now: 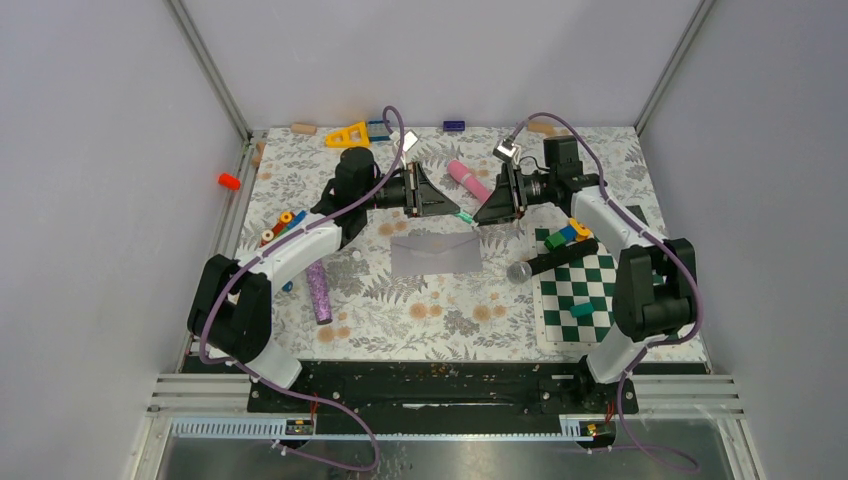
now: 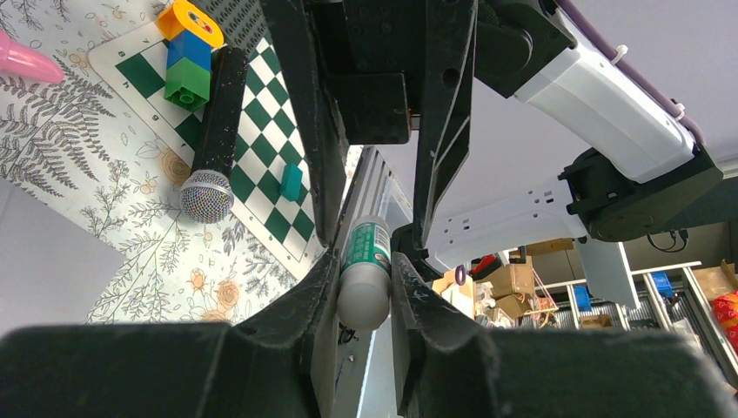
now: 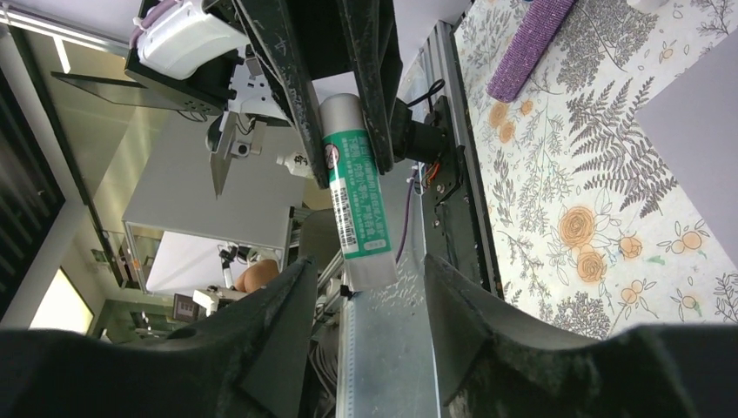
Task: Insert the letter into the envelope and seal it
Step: Screw the solid glue.
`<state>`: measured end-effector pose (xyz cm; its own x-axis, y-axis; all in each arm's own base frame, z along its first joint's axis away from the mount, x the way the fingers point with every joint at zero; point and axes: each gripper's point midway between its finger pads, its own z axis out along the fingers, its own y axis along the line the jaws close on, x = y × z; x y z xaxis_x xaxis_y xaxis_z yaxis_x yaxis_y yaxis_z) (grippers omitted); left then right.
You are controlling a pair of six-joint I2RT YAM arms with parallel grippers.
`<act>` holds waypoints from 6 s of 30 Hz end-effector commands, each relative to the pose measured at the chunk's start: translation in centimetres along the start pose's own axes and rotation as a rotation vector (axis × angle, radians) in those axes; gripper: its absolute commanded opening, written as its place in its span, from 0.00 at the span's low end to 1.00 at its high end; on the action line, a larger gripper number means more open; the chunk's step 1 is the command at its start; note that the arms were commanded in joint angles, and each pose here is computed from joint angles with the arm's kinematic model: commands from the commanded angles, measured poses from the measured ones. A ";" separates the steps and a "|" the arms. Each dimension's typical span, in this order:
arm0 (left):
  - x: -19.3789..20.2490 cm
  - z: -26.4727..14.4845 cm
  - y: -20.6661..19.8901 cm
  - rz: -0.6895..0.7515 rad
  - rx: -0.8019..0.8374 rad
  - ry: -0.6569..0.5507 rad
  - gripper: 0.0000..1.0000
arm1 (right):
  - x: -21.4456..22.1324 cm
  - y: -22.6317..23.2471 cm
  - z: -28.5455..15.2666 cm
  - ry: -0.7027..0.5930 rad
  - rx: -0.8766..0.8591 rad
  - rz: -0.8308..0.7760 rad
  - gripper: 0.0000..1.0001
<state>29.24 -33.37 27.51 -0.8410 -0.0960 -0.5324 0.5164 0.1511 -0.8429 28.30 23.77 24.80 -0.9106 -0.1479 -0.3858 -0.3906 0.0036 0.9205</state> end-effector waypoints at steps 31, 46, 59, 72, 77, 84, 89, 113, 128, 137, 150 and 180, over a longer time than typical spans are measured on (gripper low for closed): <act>-2.6 -1.3 1.5 -0.078 -0.104 -0.133 0.00 | 2.9 -3.8 -0.5 0.174 0.562 -0.587 0.21; -2.6 -2.1 4.2 -0.142 -0.201 -0.178 0.00 | -1.0 -3.4 -3.6 0.103 1.222 -1.109 0.34; -2.8 -2.5 1.8 -0.018 -0.087 -0.150 0.00 | 3.9 1.0 0.1 0.244 0.927 -0.971 0.92; 0.3 -1.9 -4.9 0.255 0.178 0.030 0.00 | 5.8 5.7 1.3 0.265 0.515 -0.611 0.85; 1.0 -2.2 -6.7 0.295 0.254 0.057 0.00 | 6.3 5.7 1.3 0.287 0.493 -0.592 0.82; 2.3 -2.5 -8.5 0.335 0.323 0.098 0.00 | 6.1 5.6 0.8 0.285 0.476 -0.596 0.79; 2.7 -2.4 -9.4 0.338 0.353 0.110 0.00 | 5.1 6.7 0.8 0.229 0.370 -0.552 0.69; 2.1 -1.7 -7.8 0.316 0.289 0.085 0.00 | 6.1 7.3 1.4 0.226 0.227 -0.427 0.42; 1.9 -1.7 -7.1 0.311 0.265 0.065 0.00 | 5.5 5.3 1.3 0.200 0.304 -0.394 0.40; 1.1 -1.1 -4.8 0.253 0.136 0.029 0.00 | 4.3 4.8 0.7 0.161 0.409 -0.441 0.23; 0.1 -0.1 1.5 0.039 -0.140 -0.043 0.00 | 3.7 1.8 -2.3 0.193 0.813 -0.781 0.18; 0.0 -1.4 -1.5 0.129 0.052 -0.054 0.01 | 5.0 8.1 0.1 0.077 0.462 -0.601 0.78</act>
<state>30.15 -32.07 24.55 -0.8473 -0.1471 -0.5104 0.4577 0.2855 -0.8420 23.69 21.06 28.14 -0.3432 -0.4396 -0.8300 -0.8686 0.4849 0.1024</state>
